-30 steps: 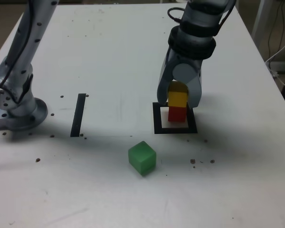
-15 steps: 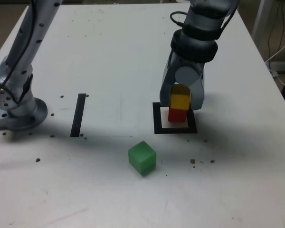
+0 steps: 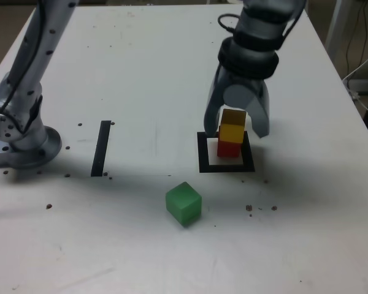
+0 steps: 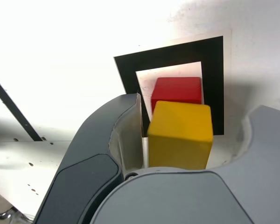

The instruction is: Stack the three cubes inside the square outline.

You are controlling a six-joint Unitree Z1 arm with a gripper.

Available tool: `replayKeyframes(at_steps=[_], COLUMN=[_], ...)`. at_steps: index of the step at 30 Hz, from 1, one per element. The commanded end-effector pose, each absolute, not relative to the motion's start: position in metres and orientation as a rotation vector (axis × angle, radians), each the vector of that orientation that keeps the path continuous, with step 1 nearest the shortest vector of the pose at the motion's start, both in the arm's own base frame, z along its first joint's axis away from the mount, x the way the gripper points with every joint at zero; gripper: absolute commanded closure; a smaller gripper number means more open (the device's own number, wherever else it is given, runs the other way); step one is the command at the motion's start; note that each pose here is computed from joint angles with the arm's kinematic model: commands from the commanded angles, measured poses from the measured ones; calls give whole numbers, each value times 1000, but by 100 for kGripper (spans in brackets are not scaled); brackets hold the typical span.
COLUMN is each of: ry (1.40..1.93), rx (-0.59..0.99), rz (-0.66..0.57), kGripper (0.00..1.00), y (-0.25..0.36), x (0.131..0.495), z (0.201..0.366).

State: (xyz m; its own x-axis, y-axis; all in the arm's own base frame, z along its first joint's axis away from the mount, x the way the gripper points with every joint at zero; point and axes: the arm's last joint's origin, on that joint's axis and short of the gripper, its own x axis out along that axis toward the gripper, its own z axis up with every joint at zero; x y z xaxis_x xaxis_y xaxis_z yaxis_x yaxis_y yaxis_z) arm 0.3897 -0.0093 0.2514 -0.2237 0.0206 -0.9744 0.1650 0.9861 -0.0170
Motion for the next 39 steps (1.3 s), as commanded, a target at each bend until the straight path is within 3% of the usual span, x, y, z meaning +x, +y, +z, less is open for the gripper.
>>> replayKeyframes(at_steps=[1,10,16,24,33,39], ry=[1773,1751,1761,1781,1697,1674], rx=[139,173,214,359,587,647], rz=[-116,-67,-61,-138,-326,-415], kGripper=[0,0,1,0,1,1], y=[-8,-13,-37,-88,-143,-156], x=[383,354,330,297,281,286], z=[263,295,306,301,292,276])
